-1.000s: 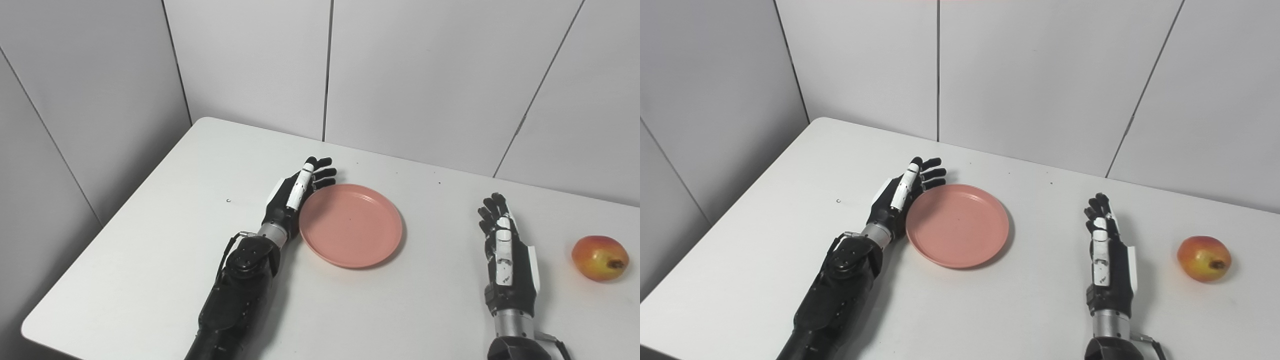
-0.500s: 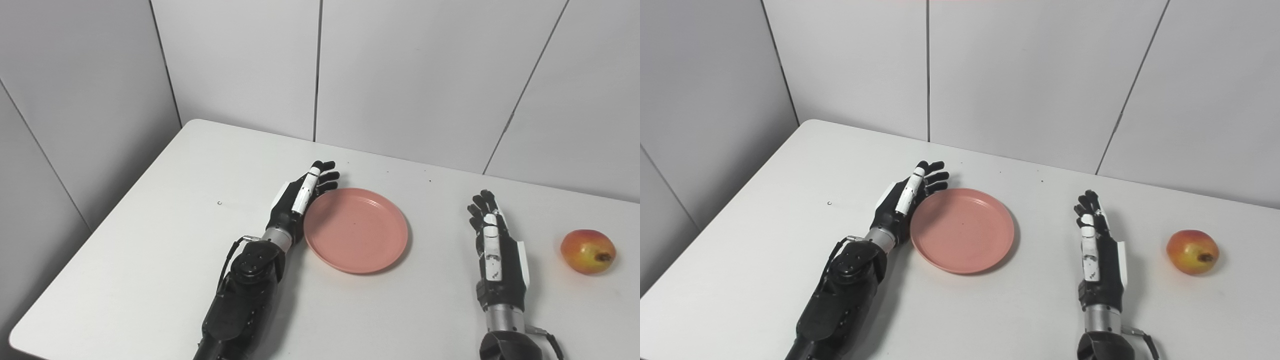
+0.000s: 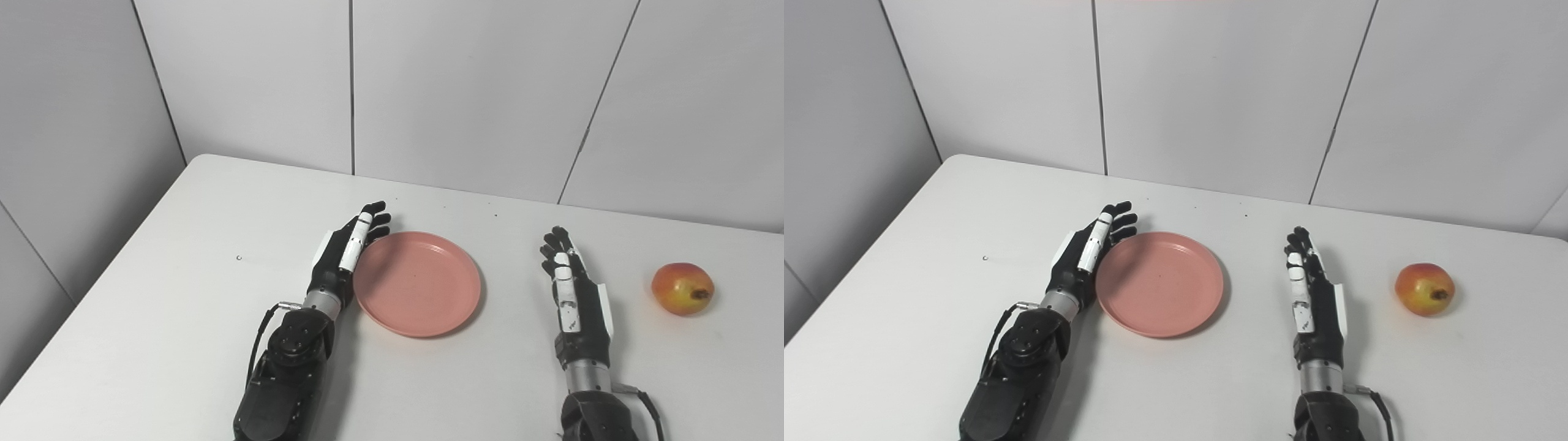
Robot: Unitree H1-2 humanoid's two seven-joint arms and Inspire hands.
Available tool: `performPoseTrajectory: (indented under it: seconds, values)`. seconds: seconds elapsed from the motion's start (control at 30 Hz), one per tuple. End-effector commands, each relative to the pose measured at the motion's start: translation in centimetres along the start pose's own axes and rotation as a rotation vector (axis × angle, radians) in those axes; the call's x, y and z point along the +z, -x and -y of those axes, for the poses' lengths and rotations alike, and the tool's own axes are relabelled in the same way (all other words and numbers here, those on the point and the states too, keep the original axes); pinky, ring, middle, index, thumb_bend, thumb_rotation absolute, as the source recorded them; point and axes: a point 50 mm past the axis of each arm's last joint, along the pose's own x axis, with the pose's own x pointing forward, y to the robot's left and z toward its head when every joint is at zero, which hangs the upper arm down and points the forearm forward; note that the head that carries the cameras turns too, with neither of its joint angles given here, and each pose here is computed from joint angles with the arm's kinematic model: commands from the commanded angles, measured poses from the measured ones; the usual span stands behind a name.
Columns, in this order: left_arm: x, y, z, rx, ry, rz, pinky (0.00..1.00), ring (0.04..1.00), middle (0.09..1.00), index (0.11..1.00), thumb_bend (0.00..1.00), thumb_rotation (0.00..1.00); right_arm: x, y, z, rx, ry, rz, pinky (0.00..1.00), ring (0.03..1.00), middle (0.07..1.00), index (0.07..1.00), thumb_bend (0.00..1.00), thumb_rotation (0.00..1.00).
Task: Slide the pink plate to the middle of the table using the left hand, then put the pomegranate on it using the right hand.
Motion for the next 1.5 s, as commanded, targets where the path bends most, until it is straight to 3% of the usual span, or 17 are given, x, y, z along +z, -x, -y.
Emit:
performPoseTrajectory:
  seconds: [0.0, 0.3, 0.5, 1.47]
  values:
    - [0.7, -0.1, 1.6, -0.036, 0.004, 0.025, 0.85, 0.857, 0.866, 0.845, 0.36, 1.00, -0.9, 0.9, -0.6, -0.008, -0.003, -0.033, 0.93, 0.910, 0.906, 0.904, 0.61, 0.95]
    - [0.2, 0.3, 2.4, -0.022, -0.010, 0.017, 0.85, 0.844, 0.850, 0.840, 0.35, 1.00, -0.9, 0.8, -1.4, -0.003, 0.010, -0.030, 0.94, 0.915, 0.905, 0.903, 0.63, 0.96]
    - [-0.2, 0.6, 2.8, -0.085, -0.030, 0.017, 0.86, 0.870, 0.876, 0.866, 0.38, 1.00, -1.1, 0.8, -1.7, -0.004, 0.013, -0.032, 0.93, 0.914, 0.907, 0.902, 0.62, 0.97]
    - [-1.0, 1.6, 4.6, -0.151, -0.026, 0.040, 0.88, 0.900, 0.902, 0.890, 0.39, 1.00, -0.7, 0.5, -2.6, 0.004, 0.013, -0.020, 0.92, 0.913, 0.905, 0.899, 0.61, 0.99]
